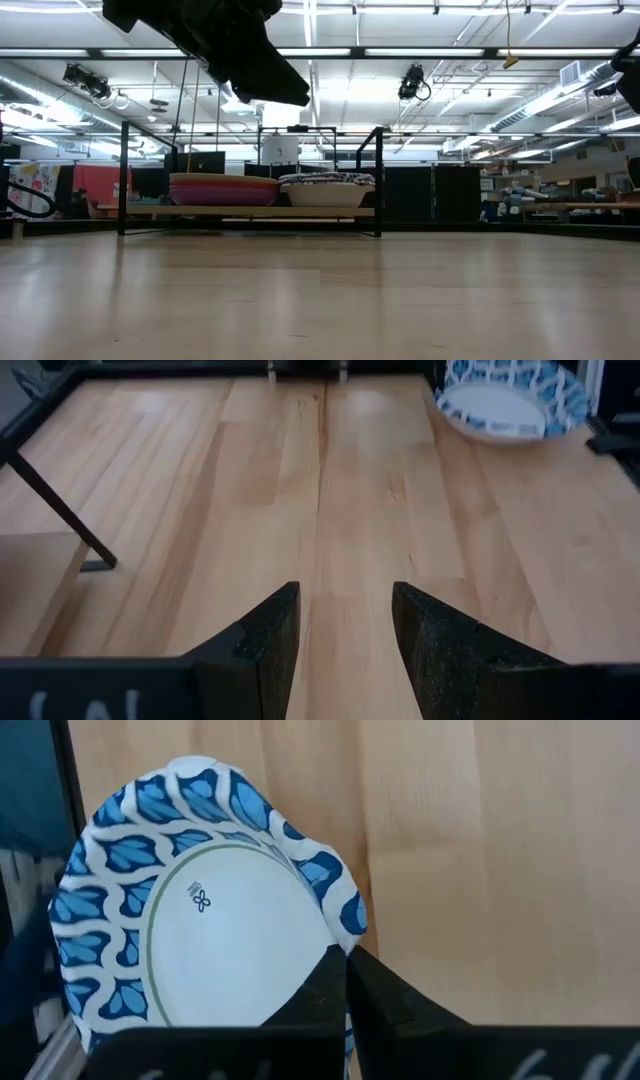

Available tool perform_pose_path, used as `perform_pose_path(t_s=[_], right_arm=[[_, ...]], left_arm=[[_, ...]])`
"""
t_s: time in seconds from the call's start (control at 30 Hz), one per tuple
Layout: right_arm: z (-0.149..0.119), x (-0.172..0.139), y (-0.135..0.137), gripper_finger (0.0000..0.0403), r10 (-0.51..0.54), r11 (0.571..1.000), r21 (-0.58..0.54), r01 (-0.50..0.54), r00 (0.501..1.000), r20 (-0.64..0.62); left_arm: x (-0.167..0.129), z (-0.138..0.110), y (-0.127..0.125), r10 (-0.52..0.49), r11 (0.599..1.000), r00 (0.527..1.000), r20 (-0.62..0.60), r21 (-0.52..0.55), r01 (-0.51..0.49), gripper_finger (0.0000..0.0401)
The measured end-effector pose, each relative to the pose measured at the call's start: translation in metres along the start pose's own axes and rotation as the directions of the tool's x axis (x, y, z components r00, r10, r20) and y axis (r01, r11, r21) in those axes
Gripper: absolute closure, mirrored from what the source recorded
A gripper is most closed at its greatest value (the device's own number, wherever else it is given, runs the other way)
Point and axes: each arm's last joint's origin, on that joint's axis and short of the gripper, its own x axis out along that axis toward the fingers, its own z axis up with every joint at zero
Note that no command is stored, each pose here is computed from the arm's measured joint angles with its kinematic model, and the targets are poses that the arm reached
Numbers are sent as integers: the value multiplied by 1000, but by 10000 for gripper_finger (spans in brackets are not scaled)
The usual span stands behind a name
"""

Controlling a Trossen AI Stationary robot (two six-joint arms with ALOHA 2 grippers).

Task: Place and stack plates onto a shelf
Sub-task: Stack the blue patterned bowl on top of the blue patterned bowl on the shelf

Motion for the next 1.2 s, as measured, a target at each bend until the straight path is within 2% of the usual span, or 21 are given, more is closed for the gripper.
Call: perform_pose_path(t_s=[0.2,0.4,0.8,1.0,1.2], right_arm=[[9,-1,2,395,26,1000,-8,-25,995,95],[22,-3,2,395,34,999,-37,-26,976,214],[58,-15,-5,395,49,999,-17,-47,871,489],[74,-23,-13,395,35,998,21,-59,805,592],[88,-32,-20,395,33,996,38,-79,735,677]], left_arm=[[-10,8,2,-3,1000,999,34,21,2,234],[-38,21,7,-8,999,996,83,54,3,234],[-106,25,17,-23,996,998,63,92,17,234],[-132,17,15,11,993,996,94,119,-22,234],[-145,-19,19,-20,994,980,196,106,-1,234]])
